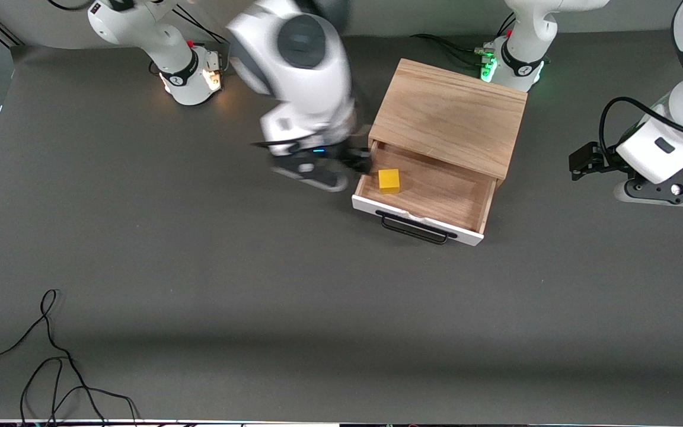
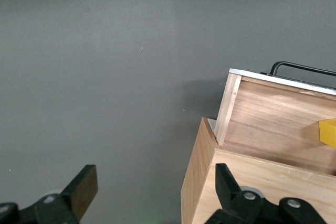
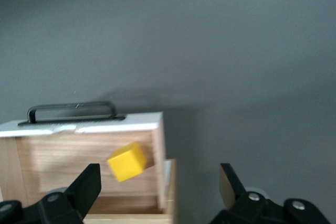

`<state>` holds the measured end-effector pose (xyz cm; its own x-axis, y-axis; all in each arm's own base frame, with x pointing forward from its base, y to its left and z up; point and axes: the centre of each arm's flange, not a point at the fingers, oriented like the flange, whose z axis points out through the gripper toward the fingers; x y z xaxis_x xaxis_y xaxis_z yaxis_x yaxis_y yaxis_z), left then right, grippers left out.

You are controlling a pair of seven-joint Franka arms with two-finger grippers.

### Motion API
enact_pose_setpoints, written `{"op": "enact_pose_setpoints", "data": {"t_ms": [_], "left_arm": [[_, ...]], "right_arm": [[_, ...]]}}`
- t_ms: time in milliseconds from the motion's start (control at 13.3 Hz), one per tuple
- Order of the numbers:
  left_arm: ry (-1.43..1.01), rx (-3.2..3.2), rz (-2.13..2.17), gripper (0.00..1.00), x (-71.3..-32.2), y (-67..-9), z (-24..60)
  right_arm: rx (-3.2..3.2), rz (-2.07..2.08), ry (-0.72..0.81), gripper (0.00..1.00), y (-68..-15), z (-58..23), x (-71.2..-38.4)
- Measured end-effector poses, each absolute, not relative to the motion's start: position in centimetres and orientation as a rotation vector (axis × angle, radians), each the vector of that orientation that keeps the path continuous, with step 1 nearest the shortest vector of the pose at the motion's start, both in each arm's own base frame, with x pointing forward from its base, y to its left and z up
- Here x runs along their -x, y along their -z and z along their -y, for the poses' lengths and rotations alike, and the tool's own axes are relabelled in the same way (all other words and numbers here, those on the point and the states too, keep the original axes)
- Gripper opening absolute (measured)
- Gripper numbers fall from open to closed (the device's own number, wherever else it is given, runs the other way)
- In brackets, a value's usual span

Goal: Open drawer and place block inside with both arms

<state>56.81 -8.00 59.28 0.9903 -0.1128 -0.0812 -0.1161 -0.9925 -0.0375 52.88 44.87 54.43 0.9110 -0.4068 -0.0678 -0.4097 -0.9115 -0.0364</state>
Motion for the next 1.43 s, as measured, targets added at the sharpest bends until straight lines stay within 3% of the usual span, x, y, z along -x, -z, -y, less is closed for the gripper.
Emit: {"op": "enact_pose_setpoints", "data": {"t_ms": [301,751,1052,1428], "left_arm": [[-0.118,3.097,-0.173,1.00,-57.7,-59.0,7.9],[-0.081,3.105,-0.171,1.00,-58.0,-60.4,7.9],[-0.083,3.105,-0.169,1.00,-58.0,-60.7,7.8],[-0.142,3.101,-0.165,1.00,-57.9,-60.0,7.7]], "right_arm": [[3.001,-0.553,-0.087,1.00,-59.6,-28.3,-55.8],[3.056,-0.233,-0.069,1.00,-62.8,-4.4,-55.8],[3.085,-0.158,-0.062,1.00,-62.5,3.6,-55.6],[3.134,-0.143,-0.077,1.00,-62.1,5.0,-55.5]]}}
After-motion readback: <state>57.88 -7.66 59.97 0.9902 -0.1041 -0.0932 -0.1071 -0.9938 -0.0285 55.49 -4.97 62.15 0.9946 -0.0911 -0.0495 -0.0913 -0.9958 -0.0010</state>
